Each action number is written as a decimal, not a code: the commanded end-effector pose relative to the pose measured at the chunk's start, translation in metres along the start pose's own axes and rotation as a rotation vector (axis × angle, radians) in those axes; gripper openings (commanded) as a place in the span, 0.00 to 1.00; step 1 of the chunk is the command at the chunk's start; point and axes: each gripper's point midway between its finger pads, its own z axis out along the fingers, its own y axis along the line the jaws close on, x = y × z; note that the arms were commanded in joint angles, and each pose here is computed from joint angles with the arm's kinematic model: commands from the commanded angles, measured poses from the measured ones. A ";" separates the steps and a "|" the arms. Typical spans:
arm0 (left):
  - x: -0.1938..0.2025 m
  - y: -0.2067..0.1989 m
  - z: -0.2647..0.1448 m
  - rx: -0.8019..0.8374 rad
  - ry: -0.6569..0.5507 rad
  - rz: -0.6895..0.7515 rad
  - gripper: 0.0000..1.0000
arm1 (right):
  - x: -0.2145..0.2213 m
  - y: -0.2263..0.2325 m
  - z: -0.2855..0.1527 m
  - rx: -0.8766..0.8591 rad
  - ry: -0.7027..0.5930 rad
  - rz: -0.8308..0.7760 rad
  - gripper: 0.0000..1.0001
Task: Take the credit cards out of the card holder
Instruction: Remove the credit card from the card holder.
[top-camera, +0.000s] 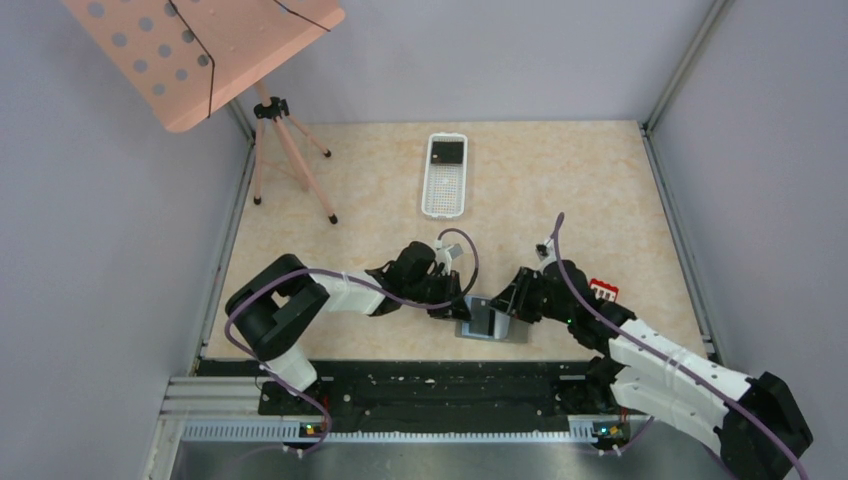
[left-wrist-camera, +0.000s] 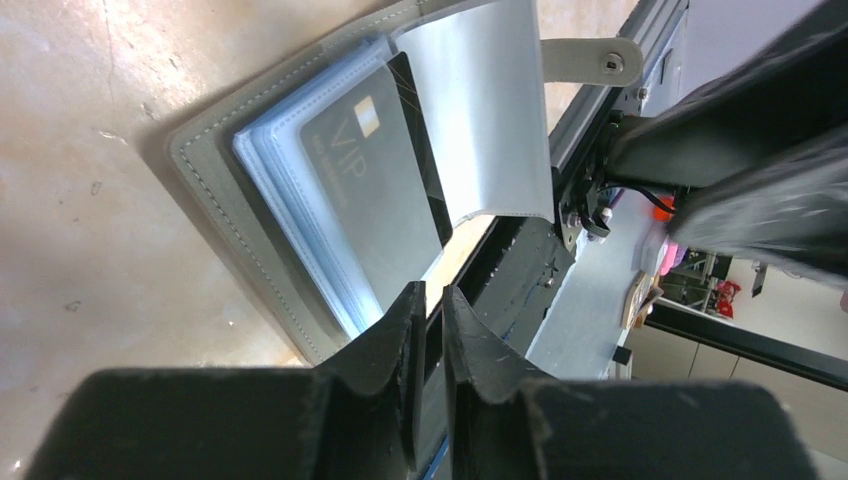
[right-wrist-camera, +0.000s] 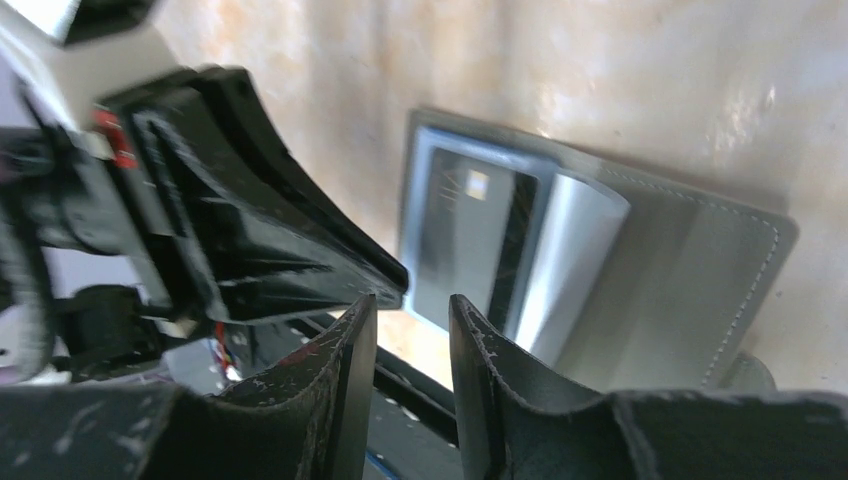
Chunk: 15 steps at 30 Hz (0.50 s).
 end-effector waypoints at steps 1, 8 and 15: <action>-0.004 0.002 0.005 0.015 -0.016 0.033 0.12 | 0.006 -0.001 0.010 -0.064 0.007 -0.041 0.34; 0.007 0.025 0.001 -0.060 -0.016 0.021 0.11 | 0.019 -0.033 0.012 -0.014 -0.019 -0.020 0.33; 0.012 0.029 0.002 -0.065 -0.008 0.011 0.11 | 0.011 -0.027 0.013 -0.040 -0.055 -0.040 0.28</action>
